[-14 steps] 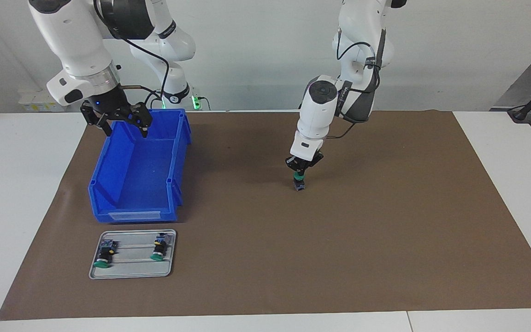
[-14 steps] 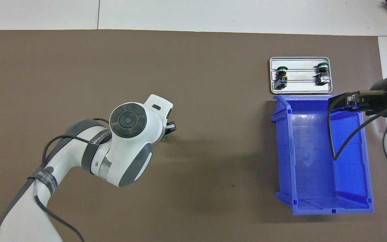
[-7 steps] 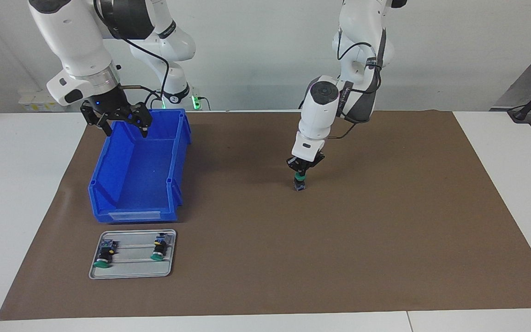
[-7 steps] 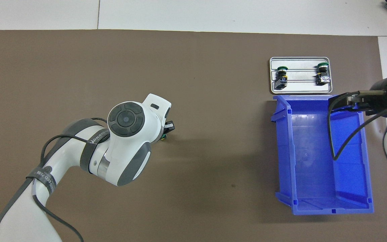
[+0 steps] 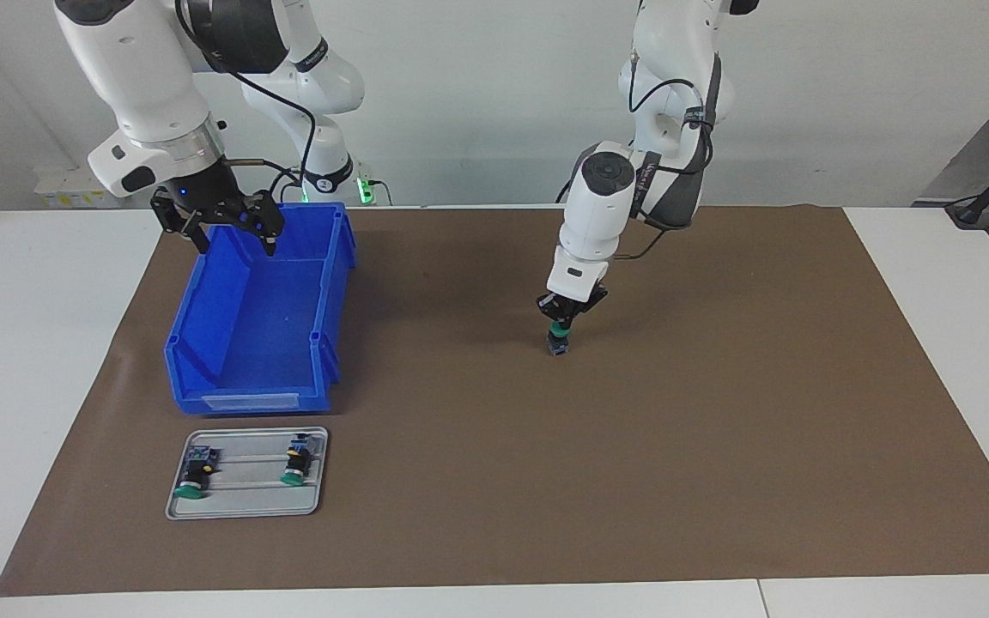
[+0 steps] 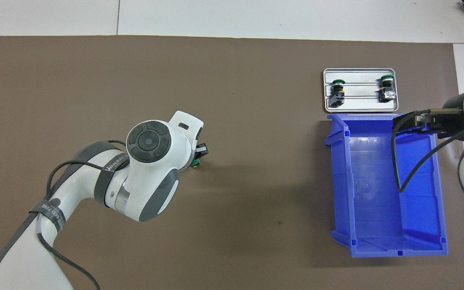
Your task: Place and press button with both arms
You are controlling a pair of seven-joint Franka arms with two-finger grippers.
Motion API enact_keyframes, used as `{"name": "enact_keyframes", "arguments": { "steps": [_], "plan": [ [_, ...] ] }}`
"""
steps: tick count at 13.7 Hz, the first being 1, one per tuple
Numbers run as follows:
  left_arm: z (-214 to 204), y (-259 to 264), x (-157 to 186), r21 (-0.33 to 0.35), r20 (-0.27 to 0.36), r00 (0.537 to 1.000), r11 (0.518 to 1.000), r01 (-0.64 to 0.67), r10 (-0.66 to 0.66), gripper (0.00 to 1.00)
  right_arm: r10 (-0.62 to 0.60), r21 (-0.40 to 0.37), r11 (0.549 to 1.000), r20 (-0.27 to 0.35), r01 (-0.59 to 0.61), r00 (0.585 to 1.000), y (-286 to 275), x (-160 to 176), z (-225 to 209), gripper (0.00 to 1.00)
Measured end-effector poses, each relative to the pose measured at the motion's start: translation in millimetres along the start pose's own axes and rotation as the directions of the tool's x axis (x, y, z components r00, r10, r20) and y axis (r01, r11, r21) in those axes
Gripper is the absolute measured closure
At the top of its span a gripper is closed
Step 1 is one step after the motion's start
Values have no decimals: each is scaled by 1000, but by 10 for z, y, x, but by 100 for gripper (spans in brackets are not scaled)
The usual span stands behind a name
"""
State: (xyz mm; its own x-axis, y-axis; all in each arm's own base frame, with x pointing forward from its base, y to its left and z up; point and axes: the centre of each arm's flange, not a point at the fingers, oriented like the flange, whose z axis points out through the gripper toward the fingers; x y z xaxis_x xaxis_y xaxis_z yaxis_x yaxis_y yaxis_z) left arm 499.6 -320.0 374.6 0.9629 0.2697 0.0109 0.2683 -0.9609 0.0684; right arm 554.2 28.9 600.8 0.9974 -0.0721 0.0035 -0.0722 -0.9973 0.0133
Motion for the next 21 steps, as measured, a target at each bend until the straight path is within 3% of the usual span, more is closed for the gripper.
{"name": "enact_keyframes", "arguments": {
  "steps": [21],
  "plan": [
    [79, 34, -49, -46, -24, 1000, 999, 2, -4, 99, -9, 0, 1000, 0, 9, 1000, -50, -6, 0, 0]
  ]
}}
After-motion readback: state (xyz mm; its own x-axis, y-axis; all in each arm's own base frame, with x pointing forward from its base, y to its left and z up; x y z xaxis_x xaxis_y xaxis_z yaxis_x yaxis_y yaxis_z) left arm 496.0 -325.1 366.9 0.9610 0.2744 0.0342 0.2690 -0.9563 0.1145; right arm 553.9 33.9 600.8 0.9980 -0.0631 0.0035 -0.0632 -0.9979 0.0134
